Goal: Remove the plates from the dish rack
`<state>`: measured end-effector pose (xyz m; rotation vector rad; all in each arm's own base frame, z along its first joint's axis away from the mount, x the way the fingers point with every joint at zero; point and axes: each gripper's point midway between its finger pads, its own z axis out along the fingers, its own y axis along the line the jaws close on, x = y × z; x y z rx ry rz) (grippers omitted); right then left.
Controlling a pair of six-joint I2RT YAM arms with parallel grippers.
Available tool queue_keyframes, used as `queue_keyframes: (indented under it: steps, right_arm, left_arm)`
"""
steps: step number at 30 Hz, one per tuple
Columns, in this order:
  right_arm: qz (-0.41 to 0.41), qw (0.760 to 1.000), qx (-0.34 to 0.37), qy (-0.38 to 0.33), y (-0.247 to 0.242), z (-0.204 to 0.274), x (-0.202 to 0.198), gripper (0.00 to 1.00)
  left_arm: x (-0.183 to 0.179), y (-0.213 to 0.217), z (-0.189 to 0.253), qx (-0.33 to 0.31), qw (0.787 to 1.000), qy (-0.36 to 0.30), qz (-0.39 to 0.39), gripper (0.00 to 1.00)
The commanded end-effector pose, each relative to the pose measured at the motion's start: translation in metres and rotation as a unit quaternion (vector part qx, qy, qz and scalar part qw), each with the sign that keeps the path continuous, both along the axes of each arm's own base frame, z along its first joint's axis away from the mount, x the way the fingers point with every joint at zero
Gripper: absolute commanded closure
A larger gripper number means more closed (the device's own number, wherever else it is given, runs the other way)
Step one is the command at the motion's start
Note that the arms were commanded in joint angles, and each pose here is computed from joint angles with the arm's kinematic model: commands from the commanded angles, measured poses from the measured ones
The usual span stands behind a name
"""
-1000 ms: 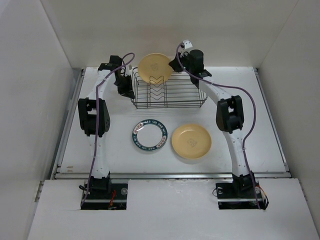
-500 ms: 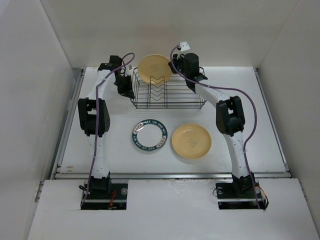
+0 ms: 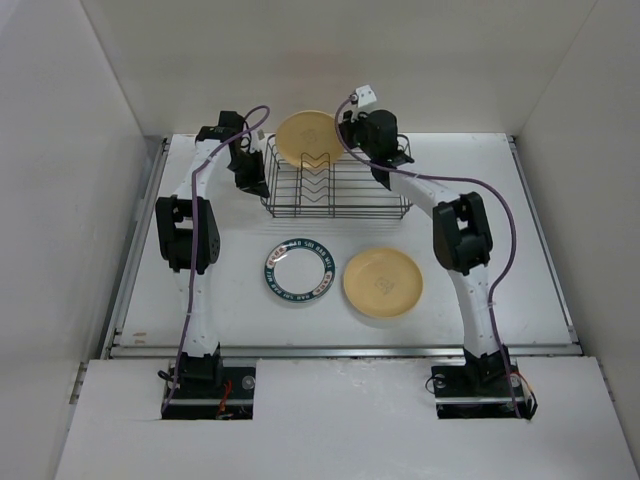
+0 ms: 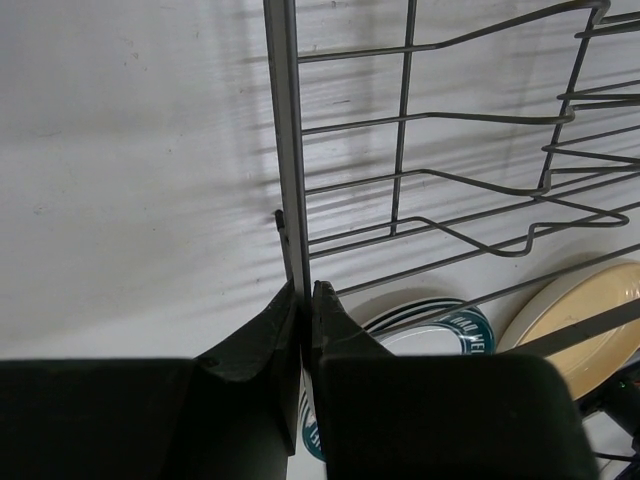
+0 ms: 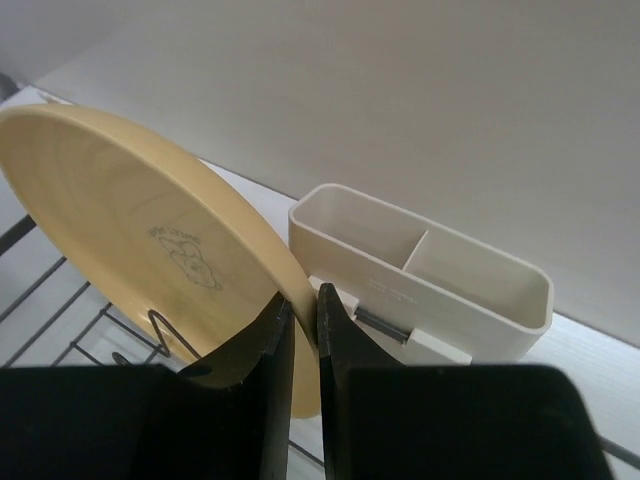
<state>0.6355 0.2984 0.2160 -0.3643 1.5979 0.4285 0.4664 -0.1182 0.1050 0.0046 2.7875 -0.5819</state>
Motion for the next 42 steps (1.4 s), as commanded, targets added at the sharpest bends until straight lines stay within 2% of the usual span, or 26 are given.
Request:
queue_keyframes:
  steps: [1, 3, 6, 9, 11, 14, 17, 21, 25, 26, 28, 29, 31, 33, 35, 36, 38, 42]
  right_arm:
    - [0.027, 0.948, 0.094, -0.302, 0.001, 0.249, -0.068, 1.0]
    - [0.014, 0.938, 0.039, -0.345, 0.002, 0.252, -0.075, 1.0]
    - [-0.002, 0.928, -0.03, -0.371, 0.004, 0.244, -0.085, 1.0]
    - [-0.009, 0.926, -0.07, -0.37, 0.009, 0.23, -0.092, 1.0]
    - [-0.027, 0.916, -0.117, -0.384, 0.006, 0.226, -0.094, 1.0]
    - [-0.057, 0.909, -0.125, -0.393, 0.006, 0.223, -0.098, 1.0]
    - [-0.091, 0.913, -0.123, -0.379, -0.006, 0.222, -0.093, 1.0]
    - [-0.182, 0.911, -0.088, -0.359, -0.043, 0.228, -0.095, 1.0]
    - [-0.197, 0.931, -0.069, -0.301, -0.064, 0.22, -0.103, 1.0]
    - [-0.195, 0.94, -0.083, -0.267, -0.077, 0.211, -0.105, 1.0]
    - [-0.168, 0.961, -0.055, -0.215, -0.08, 0.198, -0.109, 1.0]
    - [-0.142, 0.974, -0.067, -0.164, -0.084, 0.177, -0.11, 1.0]
    - [-0.115, 0.987, -0.016, -0.114, -0.091, 0.177, -0.129, 1.0]
    - [-0.075, 0.996, -0.017, -0.045, -0.09, 0.148, -0.146, 1.0]
    - [-0.058, 0.998, 0.006, -0.008, -0.093, 0.151, -0.168, 1.0]
    - [-0.051, 0.998, -0.008, 0.047, -0.095, 0.123, -0.181, 1.0]
    - [-0.051, 0.994, 0.018, 0.092, -0.1, 0.118, -0.206, 1.0]
    - [-0.048, 0.98, 0.028, 0.192, -0.114, 0.07, -0.263, 1.0]
  left_arm:
    - [-0.021, -0.003, -0.016, -0.004, 0.999, 0.05, -0.02, 1.0]
    - [-0.021, -0.003, -0.016, -0.004, 0.999, 0.05, -0.02, 1.0]
    - [-0.021, -0.003, -0.013, -0.003, 0.999, 0.048, -0.024, 1.0]
    - [-0.021, -0.003, -0.013, -0.003, 0.999, 0.048, -0.024, 1.0]
    - [-0.021, -0.003, -0.013, -0.003, 0.999, 0.048, -0.024, 1.0]
    - [-0.019, -0.003, -0.015, -0.003, 0.999, 0.047, -0.024, 1.0]
    - [-0.019, -0.003, -0.015, -0.003, 0.999, 0.047, -0.024, 1.0]
    - [-0.017, 0.002, -0.011, 0.001, 0.999, 0.042, -0.018, 1.0]
    - [-0.019, 0.002, -0.012, -0.013, 0.999, 0.052, -0.007, 1.0]
    - [-0.018, 0.006, -0.011, -0.019, 0.998, 0.053, -0.003, 1.0]
    - [-0.019, 0.001, -0.008, -0.035, 0.998, 0.058, 0.003, 1.0]
    - [-0.02, 0.004, -0.009, -0.041, 0.997, 0.063, 0.007, 1.0]
    - [-0.02, 0.004, -0.009, -0.041, 0.997, 0.063, 0.007, 1.0]
    - [-0.02, 0.002, -0.009, -0.046, 0.997, 0.064, 0.005, 1.0]
    - [-0.02, 0.001, -0.008, -0.051, 0.997, 0.064, 0.004, 0.98]
    - [-0.02, 0.001, -0.008, -0.051, 0.997, 0.064, 0.004, 0.94]
    - [-0.02, 0.001, -0.004, -0.051, 0.997, 0.06, 0.004, 0.92]
    - [-0.02, 0.001, 0.0, -0.05, 0.997, 0.053, -0.001, 0.83]
